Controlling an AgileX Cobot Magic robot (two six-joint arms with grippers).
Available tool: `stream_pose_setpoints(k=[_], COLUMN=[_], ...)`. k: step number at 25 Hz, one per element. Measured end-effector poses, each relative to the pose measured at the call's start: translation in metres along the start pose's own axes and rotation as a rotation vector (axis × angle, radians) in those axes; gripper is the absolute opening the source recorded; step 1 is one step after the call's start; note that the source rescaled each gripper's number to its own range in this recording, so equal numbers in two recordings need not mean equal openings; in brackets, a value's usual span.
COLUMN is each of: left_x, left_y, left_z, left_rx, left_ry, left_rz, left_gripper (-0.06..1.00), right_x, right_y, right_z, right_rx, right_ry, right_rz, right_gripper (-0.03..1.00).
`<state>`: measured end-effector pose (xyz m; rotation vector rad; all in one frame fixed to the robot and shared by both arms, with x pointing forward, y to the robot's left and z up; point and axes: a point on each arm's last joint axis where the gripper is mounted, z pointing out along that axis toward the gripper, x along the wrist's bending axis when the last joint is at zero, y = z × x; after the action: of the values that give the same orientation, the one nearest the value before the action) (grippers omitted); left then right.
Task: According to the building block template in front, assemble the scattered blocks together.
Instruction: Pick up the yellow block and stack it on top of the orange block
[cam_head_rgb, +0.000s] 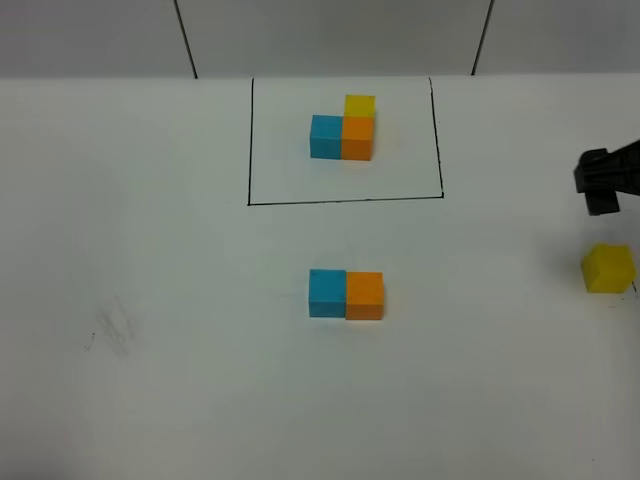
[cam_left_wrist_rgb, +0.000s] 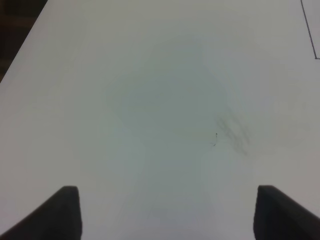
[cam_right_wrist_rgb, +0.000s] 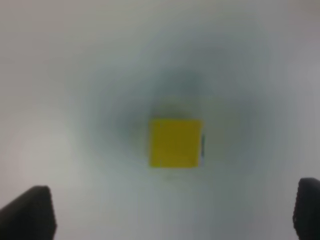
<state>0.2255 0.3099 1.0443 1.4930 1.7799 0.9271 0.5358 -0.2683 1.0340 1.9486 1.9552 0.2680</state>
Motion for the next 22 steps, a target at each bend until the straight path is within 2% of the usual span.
stream_pose_setpoints(k=[6,11,15,22], left_x=[0.000,0.000,0.000,0.000], left_y=[0.000,0.000,0.000,0.000], left_z=[0.000,0.000,0.000,0.000], left_rx=[0.000,0.000,0.000,0.000], left_ry=[0.000,0.000,0.000,0.000], left_rz=[0.000,0.000,0.000,0.000], left_gripper=[0.59,0.59,0.59,0.59], right_x=[-0.012,-0.015,-0.015,-0.008], right_y=[0.003,0.000,-0.005,-0.011], right_z=[0.040,0.082,0.108,0.134], right_rx=[0.011,0.099,0.163,0.204], right_ry=[-0.004,0.009,0.015,0.048], right_rz=[-0.017,-0.017,-0.023,-0.021], right_gripper=[0.94,0.93,0.91,0.89])
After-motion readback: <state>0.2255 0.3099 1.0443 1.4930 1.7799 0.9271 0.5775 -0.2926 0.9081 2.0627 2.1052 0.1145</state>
